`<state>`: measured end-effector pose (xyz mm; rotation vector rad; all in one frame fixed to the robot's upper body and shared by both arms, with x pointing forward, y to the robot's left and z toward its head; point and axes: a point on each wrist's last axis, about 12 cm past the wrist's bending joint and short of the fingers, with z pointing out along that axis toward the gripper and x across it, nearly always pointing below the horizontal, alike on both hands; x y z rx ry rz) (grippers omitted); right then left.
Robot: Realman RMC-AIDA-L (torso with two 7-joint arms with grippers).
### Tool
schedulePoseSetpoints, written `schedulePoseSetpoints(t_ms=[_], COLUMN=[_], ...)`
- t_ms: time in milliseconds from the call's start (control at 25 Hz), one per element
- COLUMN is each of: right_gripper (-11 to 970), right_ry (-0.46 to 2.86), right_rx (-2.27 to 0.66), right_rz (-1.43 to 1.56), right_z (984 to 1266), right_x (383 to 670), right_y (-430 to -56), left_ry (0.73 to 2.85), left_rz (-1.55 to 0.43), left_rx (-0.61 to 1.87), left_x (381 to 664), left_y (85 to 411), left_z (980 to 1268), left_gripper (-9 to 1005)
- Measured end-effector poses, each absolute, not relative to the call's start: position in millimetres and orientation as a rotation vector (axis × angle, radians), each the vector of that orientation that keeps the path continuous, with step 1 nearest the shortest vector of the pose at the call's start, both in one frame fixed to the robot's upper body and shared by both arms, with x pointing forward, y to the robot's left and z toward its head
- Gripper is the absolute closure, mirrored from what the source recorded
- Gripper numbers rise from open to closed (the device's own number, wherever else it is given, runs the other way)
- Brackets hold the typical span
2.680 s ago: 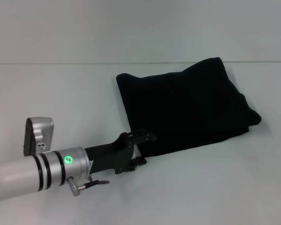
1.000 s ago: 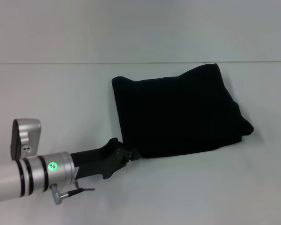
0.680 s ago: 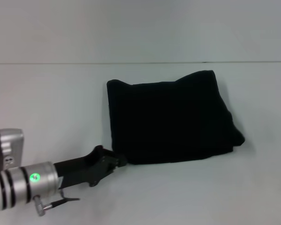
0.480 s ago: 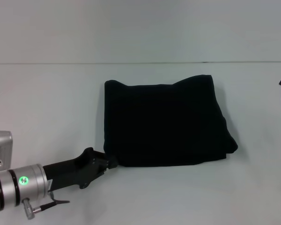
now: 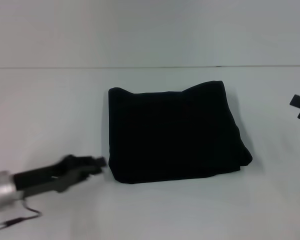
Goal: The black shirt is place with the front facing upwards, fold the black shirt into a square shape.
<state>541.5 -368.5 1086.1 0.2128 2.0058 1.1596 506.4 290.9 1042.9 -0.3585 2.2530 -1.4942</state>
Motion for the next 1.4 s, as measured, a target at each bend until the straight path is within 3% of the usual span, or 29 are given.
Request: schedulePoseSetpoints(t_ms=[80,200,360,560,800,1040,1400], right_gripper=[75,75,75,75,75,75,75], right_ry=[2.007,1.982,1.950,1.920,1.865,1.864,1.869], right_rx=[0.122,-0.073,-0.404,-0.770,-0.958,-0.993,-0.985], right_rz=[1.116,1.033,0.925,0.837,0.806,0.810,0.804], right_z=[1088,1094,1100,1098,1098,1098,1095], right_x=[541,541,547,562,570,570,568], right_y=[-369,-368,-352,-307,-269,-265,-266], left_ry=[2.173,2.056,2.017,1.952,1.931,1.925,1.909], left_rz=[-1.491,-1.416,-1.274,-1.052,-0.954,-0.918,-0.902], left_rx=[-0.280,-0.001,0.331,0.651,0.858,0.957,0.952], left_x=[500,497,517,552,572,578,584], left_y=[307,317,305,275,245,232,229], left_z=[1053,1069,1080,1086,1093,1097,1103], left_gripper=[882,672,574,451,230,58,62])
